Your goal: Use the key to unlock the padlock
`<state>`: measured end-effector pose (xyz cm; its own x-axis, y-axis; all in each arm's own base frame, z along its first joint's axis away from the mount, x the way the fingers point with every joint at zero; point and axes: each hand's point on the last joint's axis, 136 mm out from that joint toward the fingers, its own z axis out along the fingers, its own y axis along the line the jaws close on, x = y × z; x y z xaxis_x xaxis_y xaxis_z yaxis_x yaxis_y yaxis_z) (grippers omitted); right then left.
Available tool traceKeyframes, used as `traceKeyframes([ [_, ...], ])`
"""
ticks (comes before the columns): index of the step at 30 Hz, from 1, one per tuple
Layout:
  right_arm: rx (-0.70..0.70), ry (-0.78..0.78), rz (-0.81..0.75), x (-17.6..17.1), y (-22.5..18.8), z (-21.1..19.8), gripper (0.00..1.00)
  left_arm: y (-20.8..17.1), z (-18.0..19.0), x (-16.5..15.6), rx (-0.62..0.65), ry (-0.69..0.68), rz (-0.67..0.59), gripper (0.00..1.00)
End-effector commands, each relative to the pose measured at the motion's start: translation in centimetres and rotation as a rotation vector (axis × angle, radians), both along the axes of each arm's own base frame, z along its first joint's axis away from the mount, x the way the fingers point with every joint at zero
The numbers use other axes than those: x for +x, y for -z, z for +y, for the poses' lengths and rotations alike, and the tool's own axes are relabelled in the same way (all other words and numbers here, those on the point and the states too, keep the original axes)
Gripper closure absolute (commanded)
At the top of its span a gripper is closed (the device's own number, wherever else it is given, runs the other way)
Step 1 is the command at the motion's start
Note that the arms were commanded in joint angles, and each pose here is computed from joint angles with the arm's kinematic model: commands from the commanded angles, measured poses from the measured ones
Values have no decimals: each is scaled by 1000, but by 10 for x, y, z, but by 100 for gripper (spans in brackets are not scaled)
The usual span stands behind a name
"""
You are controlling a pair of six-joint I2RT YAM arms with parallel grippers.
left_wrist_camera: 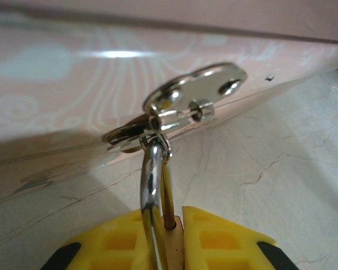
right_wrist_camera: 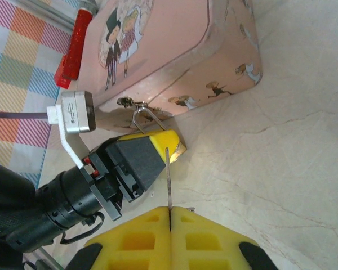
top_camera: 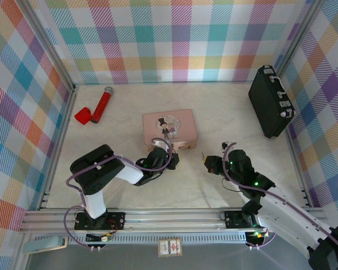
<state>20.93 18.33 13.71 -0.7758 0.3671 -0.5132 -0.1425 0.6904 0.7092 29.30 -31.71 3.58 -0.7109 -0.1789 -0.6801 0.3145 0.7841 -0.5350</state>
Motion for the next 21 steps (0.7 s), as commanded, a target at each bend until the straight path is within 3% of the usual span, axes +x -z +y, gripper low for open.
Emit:
traceKeyframes([
  [1,69,-38,4,-2,-2,11,100,-2,-3,-4,-2,25,14,90],
  [15,177,-181,162,-12,38,47,100,-47,-26,-7,-135,104,61,98],
  [21,270,-242,222,-10,41,68,100,-56,-17,-2,-205,58,98,99],
])
